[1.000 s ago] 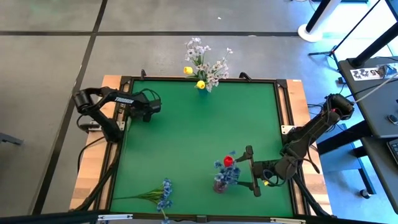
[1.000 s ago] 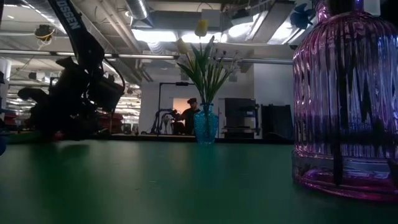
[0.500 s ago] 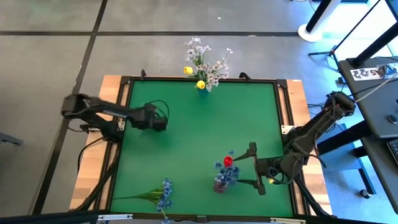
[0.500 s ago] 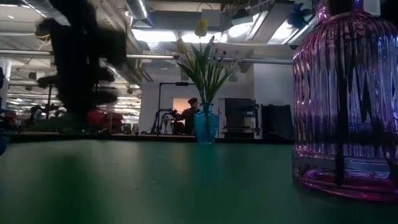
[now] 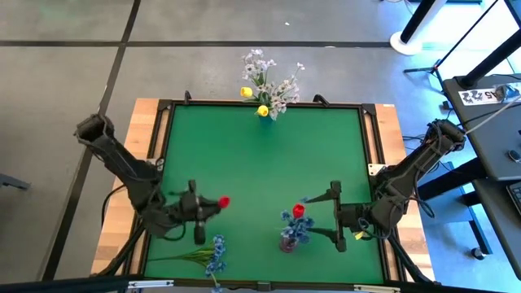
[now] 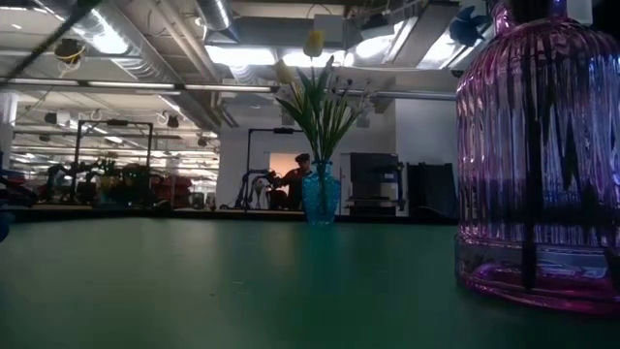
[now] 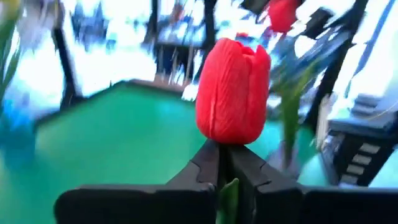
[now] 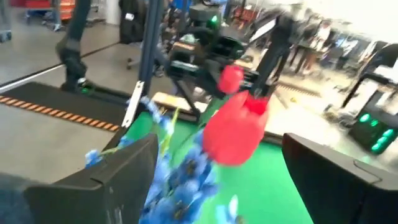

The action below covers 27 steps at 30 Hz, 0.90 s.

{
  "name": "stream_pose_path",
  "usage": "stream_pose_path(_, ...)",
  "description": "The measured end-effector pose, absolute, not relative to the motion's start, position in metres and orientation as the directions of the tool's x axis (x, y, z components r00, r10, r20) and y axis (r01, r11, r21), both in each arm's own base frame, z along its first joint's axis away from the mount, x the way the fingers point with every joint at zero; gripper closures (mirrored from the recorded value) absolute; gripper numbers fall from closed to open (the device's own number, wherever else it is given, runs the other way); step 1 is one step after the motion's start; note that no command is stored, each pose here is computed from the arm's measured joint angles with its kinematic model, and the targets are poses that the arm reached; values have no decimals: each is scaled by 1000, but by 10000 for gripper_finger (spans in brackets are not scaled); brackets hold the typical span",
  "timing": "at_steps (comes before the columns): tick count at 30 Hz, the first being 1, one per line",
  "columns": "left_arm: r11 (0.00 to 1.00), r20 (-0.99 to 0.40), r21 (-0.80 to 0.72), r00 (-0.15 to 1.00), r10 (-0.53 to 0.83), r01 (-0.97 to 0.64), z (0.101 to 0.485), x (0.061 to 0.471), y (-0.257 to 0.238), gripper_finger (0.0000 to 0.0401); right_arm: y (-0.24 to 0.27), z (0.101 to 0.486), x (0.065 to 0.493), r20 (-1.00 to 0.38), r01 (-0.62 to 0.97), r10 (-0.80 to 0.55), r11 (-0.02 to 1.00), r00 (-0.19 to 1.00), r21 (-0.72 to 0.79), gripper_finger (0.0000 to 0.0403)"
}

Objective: Sort flowers into vase by color
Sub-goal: Put the red tulip into the purple flower vase

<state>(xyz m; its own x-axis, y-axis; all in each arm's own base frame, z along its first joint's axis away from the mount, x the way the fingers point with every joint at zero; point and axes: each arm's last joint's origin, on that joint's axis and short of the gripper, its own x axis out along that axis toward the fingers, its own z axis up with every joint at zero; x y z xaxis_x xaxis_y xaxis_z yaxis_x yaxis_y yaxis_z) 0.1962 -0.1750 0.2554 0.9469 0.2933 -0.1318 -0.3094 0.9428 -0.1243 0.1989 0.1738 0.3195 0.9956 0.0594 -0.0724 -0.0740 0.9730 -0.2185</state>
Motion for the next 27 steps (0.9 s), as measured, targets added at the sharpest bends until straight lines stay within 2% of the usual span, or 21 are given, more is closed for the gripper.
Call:
stream_pose_path(3, 975, -5, -54, 976, 217, -217, 265, 210, -187, 391, 174, 324, 199, -32, -57, 51, 971, 998, -232, 61)
stream_pose_path(6, 999, 184, -38, 983, 23, -16, 272, 232, -187, 391, 173, 328, 199, 0, -17, 17, 971, 1000, -237, 61)
stream_pose_path(9, 987, 362, -8, 921, -144, 158, 268, 251, -182, 391, 172, 329, 199, 7, 8, -6, 973, 1000, -231, 61)
stream_pose_path(14, 966, 566, 80, 786, -247, 246, 261, 275, -166, 391, 172, 331, 199, 20, 13, -9, 976, 1000, -217, 61)
stream_pose_path(18, 923, 612, 184, 695, -378, 339, 270, 298, -159, 391, 172, 332, 199, 31, 17, -11, 978, 999, -207, 61)
stream_pose_path(27, 916, 615, 183, 686, -390, 357, 281, 310, -162, 390, 172, 332, 199, 28, 15, -10, 979, 1000, -205, 61)
